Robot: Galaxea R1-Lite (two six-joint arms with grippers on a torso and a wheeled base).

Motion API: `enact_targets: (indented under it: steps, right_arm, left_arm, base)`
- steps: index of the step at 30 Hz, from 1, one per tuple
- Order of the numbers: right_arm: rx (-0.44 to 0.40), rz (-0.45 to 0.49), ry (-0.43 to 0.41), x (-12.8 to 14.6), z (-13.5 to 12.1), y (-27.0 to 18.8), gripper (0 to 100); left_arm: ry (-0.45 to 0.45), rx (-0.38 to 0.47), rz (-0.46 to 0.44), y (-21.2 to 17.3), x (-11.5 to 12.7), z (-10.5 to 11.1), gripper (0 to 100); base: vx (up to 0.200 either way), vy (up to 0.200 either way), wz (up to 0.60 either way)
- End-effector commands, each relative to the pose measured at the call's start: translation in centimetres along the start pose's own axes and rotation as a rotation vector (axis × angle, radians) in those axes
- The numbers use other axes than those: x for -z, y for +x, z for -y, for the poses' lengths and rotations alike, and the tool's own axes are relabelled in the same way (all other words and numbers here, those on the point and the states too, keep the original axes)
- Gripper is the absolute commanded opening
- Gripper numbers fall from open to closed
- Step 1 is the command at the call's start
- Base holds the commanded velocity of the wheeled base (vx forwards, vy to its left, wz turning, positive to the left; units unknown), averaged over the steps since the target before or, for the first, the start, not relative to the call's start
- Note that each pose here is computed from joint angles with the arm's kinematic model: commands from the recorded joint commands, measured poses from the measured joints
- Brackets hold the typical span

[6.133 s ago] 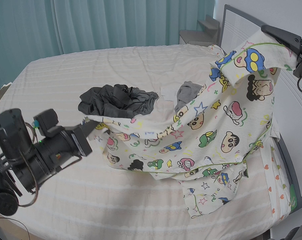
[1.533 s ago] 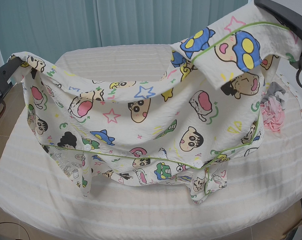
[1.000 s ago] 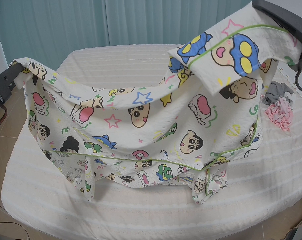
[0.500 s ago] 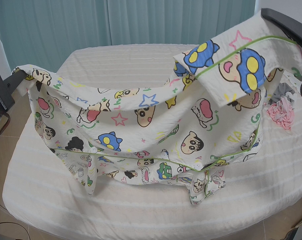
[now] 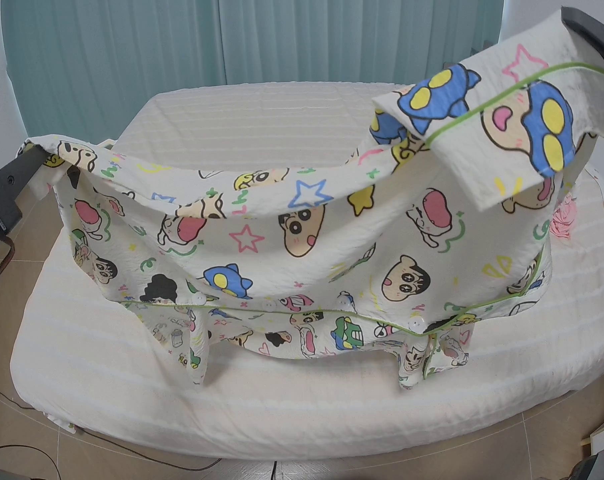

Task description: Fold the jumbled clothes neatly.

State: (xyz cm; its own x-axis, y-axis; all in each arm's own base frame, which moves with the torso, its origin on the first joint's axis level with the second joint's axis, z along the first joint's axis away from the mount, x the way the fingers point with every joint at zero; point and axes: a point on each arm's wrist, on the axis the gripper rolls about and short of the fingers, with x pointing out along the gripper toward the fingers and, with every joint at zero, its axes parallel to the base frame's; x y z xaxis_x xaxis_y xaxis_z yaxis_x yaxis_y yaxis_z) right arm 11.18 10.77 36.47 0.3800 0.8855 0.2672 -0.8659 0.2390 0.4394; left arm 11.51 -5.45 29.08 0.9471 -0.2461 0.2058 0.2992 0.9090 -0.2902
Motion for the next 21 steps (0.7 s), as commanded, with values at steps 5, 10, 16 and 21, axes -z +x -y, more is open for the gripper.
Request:
enact_targets:
  steps: [5,10,16,21]
  right_arm:
    - [-0.014,0.007,-0.004,-0.2,-0.5,-0.4,0]
    - [-0.019,0.012,-0.006,-0.3,-0.7,-0.6,0]
    - [0.019,-0.035,0.025,0.3,-0.1,-0.5,0]
    - [0.094,-0.072,0.052,1.6,2.0,0.1,0]
  left_arm:
    - [-0.002,0.008,0.012,-0.6,-0.2,0.0,0]
    - [-0.002,0.006,0.011,-0.6,-0.2,0.0,0]
    - [0.005,-0.004,-0.02,-0.4,0.7,-0.2,0]
    - [0.025,-0.026,-0.107,0.1,3.0,-0.7,0]
  base:
    - [0.0,0.0,0.0]
    - [0.0,0.0,0.0]
    - [0.0,0.0,0.0]
    - [0.0,0.0,0.0]
